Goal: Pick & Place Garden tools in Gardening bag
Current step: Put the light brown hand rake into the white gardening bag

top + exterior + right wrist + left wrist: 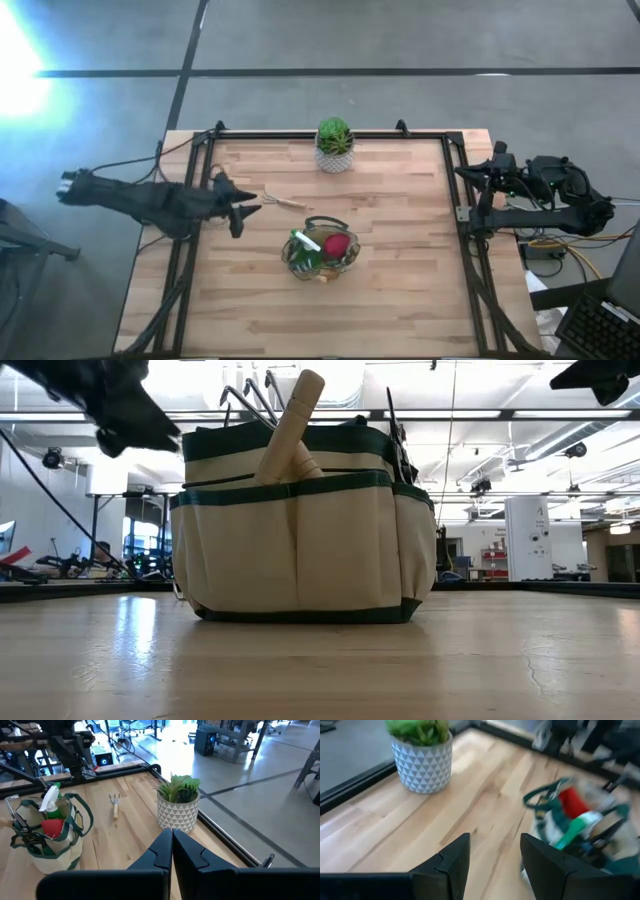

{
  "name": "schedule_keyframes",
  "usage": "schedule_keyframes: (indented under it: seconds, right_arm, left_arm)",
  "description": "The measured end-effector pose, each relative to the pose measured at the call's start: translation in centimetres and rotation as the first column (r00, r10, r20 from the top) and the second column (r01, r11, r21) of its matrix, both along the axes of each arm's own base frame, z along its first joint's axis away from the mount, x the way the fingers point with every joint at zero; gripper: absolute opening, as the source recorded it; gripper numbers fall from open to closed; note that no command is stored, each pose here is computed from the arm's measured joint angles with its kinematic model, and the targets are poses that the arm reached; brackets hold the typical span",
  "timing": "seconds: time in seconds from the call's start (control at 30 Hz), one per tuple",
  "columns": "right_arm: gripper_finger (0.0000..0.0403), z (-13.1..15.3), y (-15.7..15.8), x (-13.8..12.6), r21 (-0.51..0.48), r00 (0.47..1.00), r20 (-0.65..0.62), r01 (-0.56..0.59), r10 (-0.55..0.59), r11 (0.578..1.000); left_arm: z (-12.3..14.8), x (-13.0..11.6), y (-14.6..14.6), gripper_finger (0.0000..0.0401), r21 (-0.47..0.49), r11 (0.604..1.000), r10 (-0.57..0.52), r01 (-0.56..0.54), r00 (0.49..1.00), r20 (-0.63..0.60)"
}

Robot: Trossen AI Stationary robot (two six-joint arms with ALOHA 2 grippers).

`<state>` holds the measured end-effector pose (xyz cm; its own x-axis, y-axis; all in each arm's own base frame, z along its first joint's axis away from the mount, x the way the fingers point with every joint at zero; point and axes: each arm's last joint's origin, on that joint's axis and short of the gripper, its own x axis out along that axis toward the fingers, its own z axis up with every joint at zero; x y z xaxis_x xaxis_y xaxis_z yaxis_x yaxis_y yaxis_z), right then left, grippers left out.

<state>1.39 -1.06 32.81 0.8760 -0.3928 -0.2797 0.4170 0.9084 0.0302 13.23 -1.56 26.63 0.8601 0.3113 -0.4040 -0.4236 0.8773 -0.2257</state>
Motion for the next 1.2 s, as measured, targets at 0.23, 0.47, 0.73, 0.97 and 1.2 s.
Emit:
schedule_keyframes:
  seconds: [0.23,0.47,0.73,0.97,1.2]
  right_arm:
    - [0.0008,0.0,0.0,0.0,0.002,1.0,0.001,0.001,-0.001,1.0]
    - [0.0008,0.0,0.0,0.0,0.003,1.0,0.001,0.0,0.0,1.0]
    - [0.0008,0.0,0.0,0.0,0.003,1.0,0.001,0.0,0.0,1.0]
    - [0.0008,0.0,0.0,0.0,0.003,1.0,0.001,0.0,0.0,1.0]
    - [0.0008,0.0,0.0,0.0,0.003,1.0,0.001,0.0,0.0,1.0]
  left_arm:
    - [-0.9,2.7,2.8,0.0177,0.08,0.988,-0.11,0.13,0.971,-0.214]
    - [-2.0,6.2,5.7,0.0177,0.084,0.971,-0.169,0.222,0.895,-0.412]
    - [-3.8,9.7,8.0,0.0177,0.054,0.952,-0.197,0.3,0.741,-0.642]
    - [-5.5,12.4,8.7,0.0177,0.024,0.909,-0.258,0.415,0.61,-0.749]
    - [-6.7,14.4,9.4,0.0177,-0.034,0.871,-0.303,0.491,0.481,-0.822]
